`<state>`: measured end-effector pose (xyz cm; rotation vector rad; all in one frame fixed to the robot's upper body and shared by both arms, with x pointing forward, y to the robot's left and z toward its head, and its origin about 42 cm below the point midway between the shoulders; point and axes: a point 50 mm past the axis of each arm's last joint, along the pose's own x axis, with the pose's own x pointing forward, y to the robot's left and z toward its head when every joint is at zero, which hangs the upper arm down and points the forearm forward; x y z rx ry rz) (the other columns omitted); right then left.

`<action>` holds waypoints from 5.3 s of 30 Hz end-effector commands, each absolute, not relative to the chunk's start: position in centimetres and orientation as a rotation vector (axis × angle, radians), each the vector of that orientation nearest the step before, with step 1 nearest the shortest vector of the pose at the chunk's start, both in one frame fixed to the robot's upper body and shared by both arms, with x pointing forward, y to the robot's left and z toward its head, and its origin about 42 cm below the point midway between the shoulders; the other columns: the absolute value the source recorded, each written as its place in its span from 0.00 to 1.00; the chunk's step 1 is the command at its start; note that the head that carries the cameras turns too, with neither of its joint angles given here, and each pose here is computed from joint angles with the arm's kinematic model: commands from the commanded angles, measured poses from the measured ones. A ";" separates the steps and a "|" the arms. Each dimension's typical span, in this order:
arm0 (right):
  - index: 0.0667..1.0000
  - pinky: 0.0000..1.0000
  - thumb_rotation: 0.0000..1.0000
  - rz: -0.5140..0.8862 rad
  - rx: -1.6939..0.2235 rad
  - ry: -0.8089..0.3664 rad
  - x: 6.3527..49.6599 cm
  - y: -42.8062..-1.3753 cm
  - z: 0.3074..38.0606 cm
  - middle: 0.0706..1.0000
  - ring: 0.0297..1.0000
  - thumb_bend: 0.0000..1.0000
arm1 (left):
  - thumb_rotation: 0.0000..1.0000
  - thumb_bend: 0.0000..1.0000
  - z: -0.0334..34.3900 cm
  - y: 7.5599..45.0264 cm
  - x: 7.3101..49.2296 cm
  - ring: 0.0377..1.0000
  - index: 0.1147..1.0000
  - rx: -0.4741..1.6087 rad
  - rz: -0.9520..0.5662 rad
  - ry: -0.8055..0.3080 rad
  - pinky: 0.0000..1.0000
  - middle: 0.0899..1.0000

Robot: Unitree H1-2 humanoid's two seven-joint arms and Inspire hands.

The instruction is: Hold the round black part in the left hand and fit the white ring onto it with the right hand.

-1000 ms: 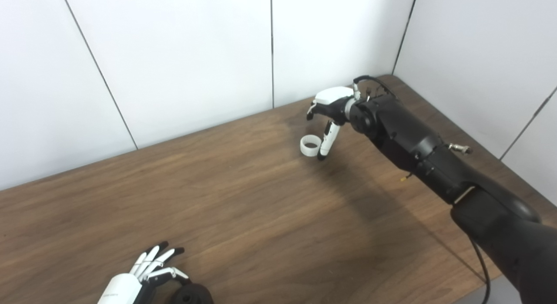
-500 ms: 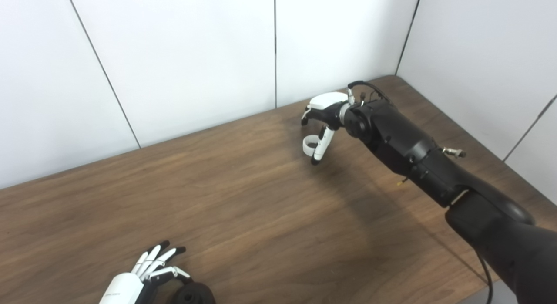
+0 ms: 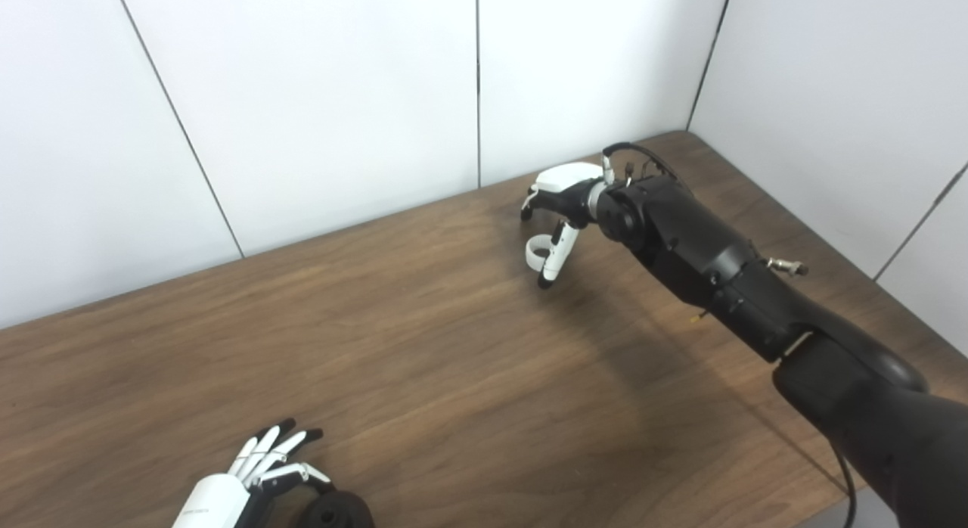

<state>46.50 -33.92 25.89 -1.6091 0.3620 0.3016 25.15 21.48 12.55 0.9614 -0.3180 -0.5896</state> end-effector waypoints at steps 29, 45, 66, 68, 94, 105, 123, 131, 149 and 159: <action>0.83 0.96 0.41 0.209 -1.652 0.289 46.1 -35.5 29.2 0.98 1.00 0.97 | 0.05 0.52 11.9 21.6 24.9 0.99 0.41 0.998 -0.624 -0.283 1.00 0.89; 0.84 0.95 0.42 0.204 -1.659 0.303 46.1 -35.9 29.2 0.98 1.00 0.98 | 0.05 0.52 12.1 21.7 25.0 0.99 0.41 1.005 -0.626 -0.276 1.00 0.90; 0.68 0.91 0.38 0.203 -1.653 0.235 46.0 -35.2 28.3 0.92 0.99 0.84 | 0.05 0.52 12.2 21.8 25.0 0.99 0.41 0.997 -0.617 -0.271 1.00 0.90; 0.56 0.88 0.26 0.187 -1.651 0.175 46.0 -35.1 28.0 0.89 0.96 0.67 | 0.05 0.52 12.2 21.9 25.0 1.00 0.41 0.997 -0.615 -0.264 1.00 0.90; 0.44 0.88 0.14 0.164 -1.644 0.126 46.0 -35.0 27.7 0.86 0.96 0.51 | 0.05 0.52 12.0 22.4 25.2 0.99 0.41 0.977 -0.595 -0.255 1.00 0.89; 0.44 0.87 0.14 0.167 -1.619 0.012 45.6 -33.9 29.3 0.86 0.96 0.51 | 0.05 0.52 11.5 21.4 27.3 0.96 0.41 0.989 -0.582 -0.279 1.00 0.88; 0.44 0.85 0.14 0.238 -1.549 -0.271 43.0 -30.7 33.7 0.88 0.96 0.51 | 0.05 0.52 10.6 18.1 31.9 0.93 0.41 1.002 -0.592 -0.317 1.00 0.87; 0.44 0.86 0.14 0.340 -1.479 -0.426 41.0 -27.5 35.6 0.90 0.98 0.51 | 0.05 0.52 11.0 15.9 33.1 0.94 0.41 0.994 -0.607 -0.316 1.00 0.87; 0.44 0.86 0.15 0.620 -1.358 -0.629 36.5 -20.4 35.2 0.91 0.99 0.51 | 0.05 0.52 11.2 12.6 33.1 0.93 0.41 0.952 -0.617 -0.323 1.00 0.87; 0.44 0.88 0.14 0.727 -1.339 -0.635 35.7 -18.5 33.6 0.92 0.99 0.51 | 0.05 0.52 11.6 11.6 32.5 0.93 0.41 0.936 -0.619 -0.328 1.00 0.86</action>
